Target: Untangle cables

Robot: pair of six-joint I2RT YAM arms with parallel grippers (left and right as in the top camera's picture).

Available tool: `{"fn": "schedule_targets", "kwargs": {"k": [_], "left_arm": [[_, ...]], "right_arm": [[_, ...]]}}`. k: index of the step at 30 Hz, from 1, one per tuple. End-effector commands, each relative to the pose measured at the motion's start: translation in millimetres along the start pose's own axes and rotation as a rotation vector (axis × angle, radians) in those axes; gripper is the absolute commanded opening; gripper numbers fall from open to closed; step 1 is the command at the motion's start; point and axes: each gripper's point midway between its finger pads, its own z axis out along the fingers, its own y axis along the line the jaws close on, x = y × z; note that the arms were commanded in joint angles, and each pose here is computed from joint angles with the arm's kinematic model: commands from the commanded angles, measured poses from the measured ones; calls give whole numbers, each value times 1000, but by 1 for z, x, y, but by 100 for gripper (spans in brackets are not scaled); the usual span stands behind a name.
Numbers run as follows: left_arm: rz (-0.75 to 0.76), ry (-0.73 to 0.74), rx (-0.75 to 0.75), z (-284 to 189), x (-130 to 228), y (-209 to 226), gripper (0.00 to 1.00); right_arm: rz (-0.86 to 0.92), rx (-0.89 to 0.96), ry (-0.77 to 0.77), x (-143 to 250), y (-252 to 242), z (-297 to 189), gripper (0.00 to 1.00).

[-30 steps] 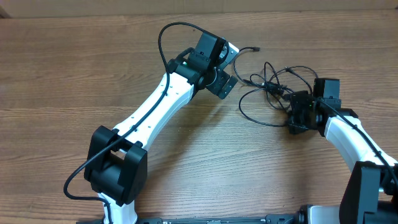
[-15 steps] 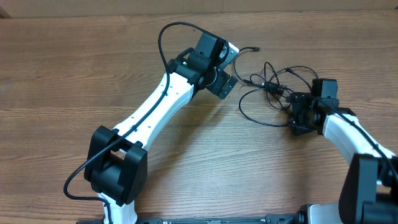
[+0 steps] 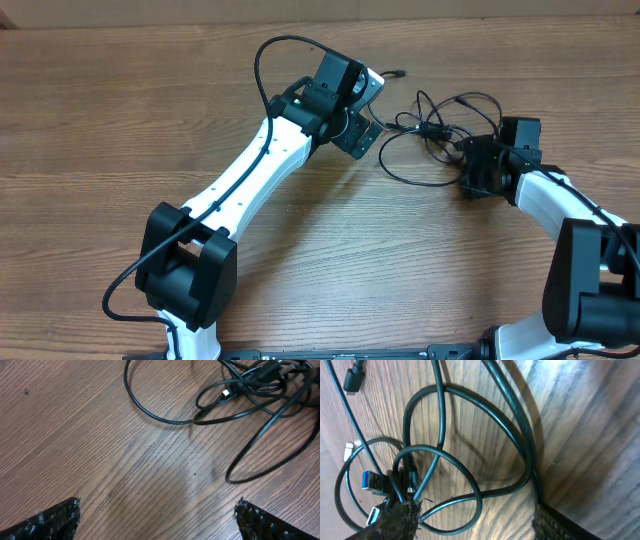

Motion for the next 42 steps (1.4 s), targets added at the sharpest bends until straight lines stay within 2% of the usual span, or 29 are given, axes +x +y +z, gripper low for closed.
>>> {"fn": "schedule_targets", "kwargs": {"k": [1, 4, 9, 15, 34, 42], "left_arm": [[1, -11, -1, 0, -5, 3, 99], [1, -11, -1, 0, -5, 3, 100], [2, -15, -1, 0, -6, 3, 99], [2, -15, -1, 0, -6, 3, 100], [2, -15, -1, 0, -6, 3, 100], [2, -15, -1, 0, -6, 3, 100]], "right_arm": [[-11, 12, 43, 7, -1, 8, 72], [-12, 8, 38, 6, 2, 8, 68], [-12, 10, 38, 6, 1, 8, 46], [-11, 16, 27, 4, 0, 8, 30], [-16, 16, -31, -6, 1, 8, 16], [-17, 12, -32, -7, 2, 8, 15]]}}
